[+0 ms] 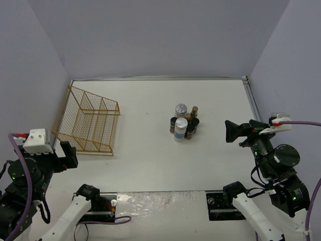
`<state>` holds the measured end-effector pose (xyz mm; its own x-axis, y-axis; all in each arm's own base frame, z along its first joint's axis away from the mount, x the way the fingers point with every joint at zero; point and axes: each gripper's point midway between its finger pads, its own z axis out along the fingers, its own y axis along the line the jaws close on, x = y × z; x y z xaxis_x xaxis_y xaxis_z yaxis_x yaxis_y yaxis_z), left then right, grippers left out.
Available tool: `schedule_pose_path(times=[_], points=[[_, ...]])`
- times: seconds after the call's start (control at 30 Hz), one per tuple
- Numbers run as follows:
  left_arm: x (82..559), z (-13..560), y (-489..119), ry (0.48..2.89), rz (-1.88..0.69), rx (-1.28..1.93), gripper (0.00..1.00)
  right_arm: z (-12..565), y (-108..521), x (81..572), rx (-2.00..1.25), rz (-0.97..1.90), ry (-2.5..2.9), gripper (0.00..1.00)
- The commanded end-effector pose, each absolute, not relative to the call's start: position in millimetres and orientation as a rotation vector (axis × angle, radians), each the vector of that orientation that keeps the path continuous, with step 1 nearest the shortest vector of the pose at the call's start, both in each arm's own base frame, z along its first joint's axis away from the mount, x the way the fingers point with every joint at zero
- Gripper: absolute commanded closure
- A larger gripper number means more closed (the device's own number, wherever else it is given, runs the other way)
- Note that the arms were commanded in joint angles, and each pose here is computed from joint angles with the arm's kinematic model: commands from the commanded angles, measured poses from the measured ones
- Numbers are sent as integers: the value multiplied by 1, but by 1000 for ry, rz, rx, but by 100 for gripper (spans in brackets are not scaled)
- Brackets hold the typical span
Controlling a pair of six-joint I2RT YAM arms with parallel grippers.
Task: Organize the condiment bottles
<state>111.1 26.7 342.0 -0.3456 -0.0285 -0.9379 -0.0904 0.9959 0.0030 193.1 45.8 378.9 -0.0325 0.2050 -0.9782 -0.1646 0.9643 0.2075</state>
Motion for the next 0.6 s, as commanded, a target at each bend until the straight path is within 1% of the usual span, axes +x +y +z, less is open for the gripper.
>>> schedule_pose_path(times=[0.0,0.23,0.57], points=[[128,358,17,1883,17,-92,3,395,48,200,65,322,1531,0],[143,363,2,1910,-39,-72,3,386,65,200,-13,383,1560,0],[197,356,-41,2109,-103,76,3,368,74,223,-23,369,1656,0]])
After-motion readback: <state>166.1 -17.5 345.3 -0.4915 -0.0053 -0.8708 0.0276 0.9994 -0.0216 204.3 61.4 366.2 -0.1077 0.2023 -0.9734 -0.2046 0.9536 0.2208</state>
